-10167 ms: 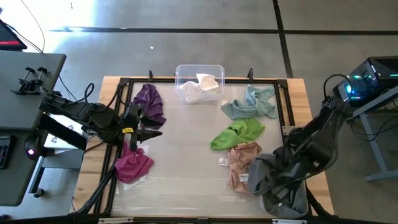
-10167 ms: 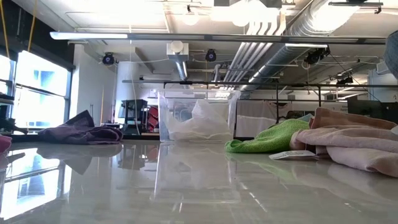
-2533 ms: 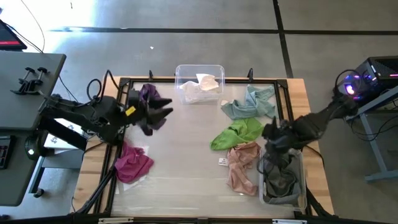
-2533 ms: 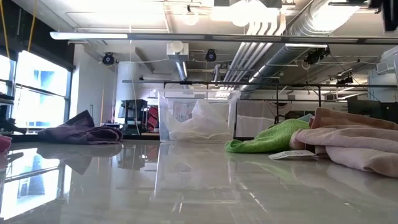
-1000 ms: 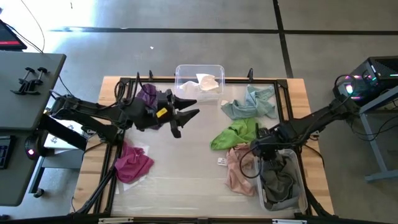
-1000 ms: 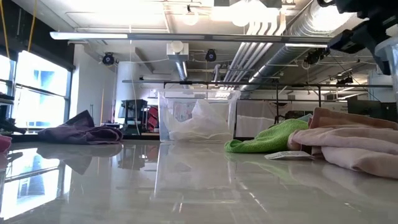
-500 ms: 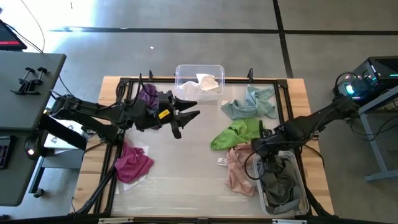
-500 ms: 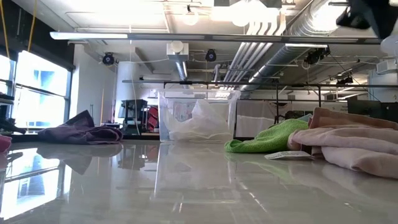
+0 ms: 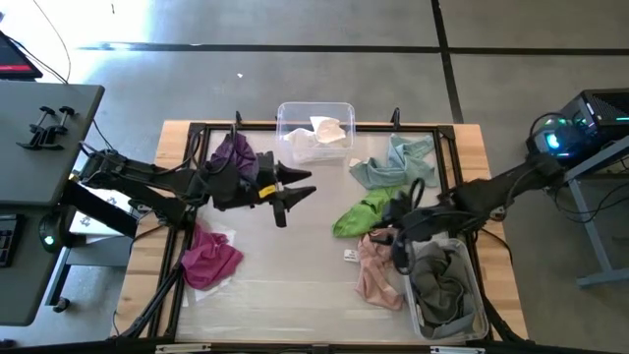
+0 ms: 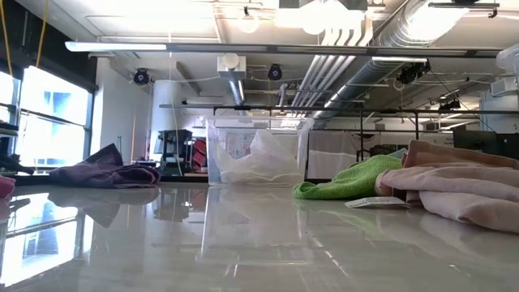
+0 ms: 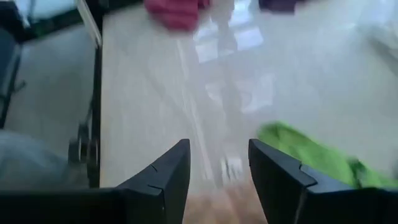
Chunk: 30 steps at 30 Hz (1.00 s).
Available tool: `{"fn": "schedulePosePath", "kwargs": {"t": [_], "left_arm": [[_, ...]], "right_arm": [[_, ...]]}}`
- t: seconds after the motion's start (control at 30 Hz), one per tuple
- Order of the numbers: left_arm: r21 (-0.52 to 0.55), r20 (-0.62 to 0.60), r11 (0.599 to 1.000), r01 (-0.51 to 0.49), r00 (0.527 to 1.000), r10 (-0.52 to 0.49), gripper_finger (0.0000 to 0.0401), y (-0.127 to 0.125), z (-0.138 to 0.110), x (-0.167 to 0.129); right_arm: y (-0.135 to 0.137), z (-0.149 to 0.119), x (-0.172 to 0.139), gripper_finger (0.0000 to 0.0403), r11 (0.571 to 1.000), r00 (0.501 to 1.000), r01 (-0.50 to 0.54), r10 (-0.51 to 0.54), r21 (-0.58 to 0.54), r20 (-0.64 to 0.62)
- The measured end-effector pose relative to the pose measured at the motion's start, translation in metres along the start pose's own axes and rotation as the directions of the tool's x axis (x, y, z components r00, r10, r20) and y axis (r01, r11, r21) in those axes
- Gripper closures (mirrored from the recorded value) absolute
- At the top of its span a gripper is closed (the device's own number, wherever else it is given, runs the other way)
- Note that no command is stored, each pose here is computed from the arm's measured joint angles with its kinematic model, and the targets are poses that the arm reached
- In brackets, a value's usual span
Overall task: Sort towels by color in basket
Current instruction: Put the light brown towel into the top transparent bin
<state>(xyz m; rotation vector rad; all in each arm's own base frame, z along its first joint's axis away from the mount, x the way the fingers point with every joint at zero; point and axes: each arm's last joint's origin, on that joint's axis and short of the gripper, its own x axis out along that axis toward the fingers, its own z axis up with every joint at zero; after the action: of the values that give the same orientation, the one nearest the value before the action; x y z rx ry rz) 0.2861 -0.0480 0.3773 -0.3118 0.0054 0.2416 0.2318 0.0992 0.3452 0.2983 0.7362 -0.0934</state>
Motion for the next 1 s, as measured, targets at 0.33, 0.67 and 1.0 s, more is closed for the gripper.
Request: {"fn": "schedulePosePath", "kwargs": {"t": [0.33,0.67,1.0], "left_arm": [[-0.139,-0.213,0.989,0.039,0.975,-0.069,0.0206,-0.004,-0.02,-0.005],[-0.156,-0.293,0.987,0.03,0.953,-0.076,0.0206,-0.009,-0.03,-0.011],[-0.13,-0.283,0.99,0.053,0.955,-0.088,0.0206,-0.011,-0.029,-0.011]], "right_arm": [[0.008,-0.012,0.1,0.0203,0.998,0.949,-0.045,0.033,-0.033,-0.314],[-0.01,-0.056,0.164,0.0232,0.949,0.715,0.315,-0.212,0.036,-0.666],[-0.023,-0.08,0.203,0.0278,0.941,0.67,0.337,-0.251,-0.015,-0.699]]}}
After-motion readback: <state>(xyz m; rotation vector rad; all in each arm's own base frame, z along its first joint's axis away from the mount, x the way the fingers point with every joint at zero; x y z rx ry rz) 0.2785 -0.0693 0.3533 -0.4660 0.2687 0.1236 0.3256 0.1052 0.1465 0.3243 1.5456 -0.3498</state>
